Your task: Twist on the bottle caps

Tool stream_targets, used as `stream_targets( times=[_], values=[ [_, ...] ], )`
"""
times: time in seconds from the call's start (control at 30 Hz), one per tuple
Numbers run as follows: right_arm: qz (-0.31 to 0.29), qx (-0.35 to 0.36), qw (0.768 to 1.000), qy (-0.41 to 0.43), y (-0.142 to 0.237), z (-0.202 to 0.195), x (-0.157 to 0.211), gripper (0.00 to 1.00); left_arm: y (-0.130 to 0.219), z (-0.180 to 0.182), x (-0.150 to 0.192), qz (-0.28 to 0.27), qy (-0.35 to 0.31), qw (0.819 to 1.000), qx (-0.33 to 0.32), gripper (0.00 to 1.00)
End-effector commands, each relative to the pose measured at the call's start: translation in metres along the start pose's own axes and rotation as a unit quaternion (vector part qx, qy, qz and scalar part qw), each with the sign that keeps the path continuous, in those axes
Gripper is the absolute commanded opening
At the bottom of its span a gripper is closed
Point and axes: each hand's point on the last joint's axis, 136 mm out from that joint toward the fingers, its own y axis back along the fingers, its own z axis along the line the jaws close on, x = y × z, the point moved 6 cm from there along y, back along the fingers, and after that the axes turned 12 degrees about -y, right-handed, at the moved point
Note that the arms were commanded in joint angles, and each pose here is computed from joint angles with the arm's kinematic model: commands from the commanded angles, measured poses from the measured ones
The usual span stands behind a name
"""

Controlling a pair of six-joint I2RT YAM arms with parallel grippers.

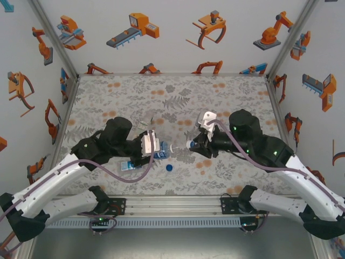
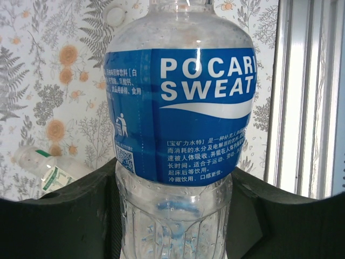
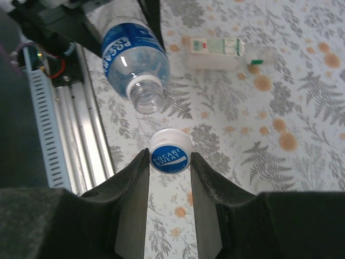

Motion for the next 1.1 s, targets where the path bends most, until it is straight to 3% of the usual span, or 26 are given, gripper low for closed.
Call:
stream_targets(
  times=[0.0,0.27,1.07],
  values=[
    [-0.021,-0.091,0.995,0.022,0.007,0.023,-0.014,0.00,0.015,-0.004,-0.017,-0.030,-0.042,0.999,-0.002,0.00],
    [-0.051,-0.166,0.985,0.019,0.002,0.036,-0.031,0.00,0.028,-0.008,-0.035,-0.072,-0.062,0.996,0.004,0.00],
    [-0.057,-0.160,0.985,0.009,-0.008,0.031,-0.029,0.00,0.034,-0.002,-0.048,-0.098,-0.054,0.994,-0.012,0.00]
  ],
)
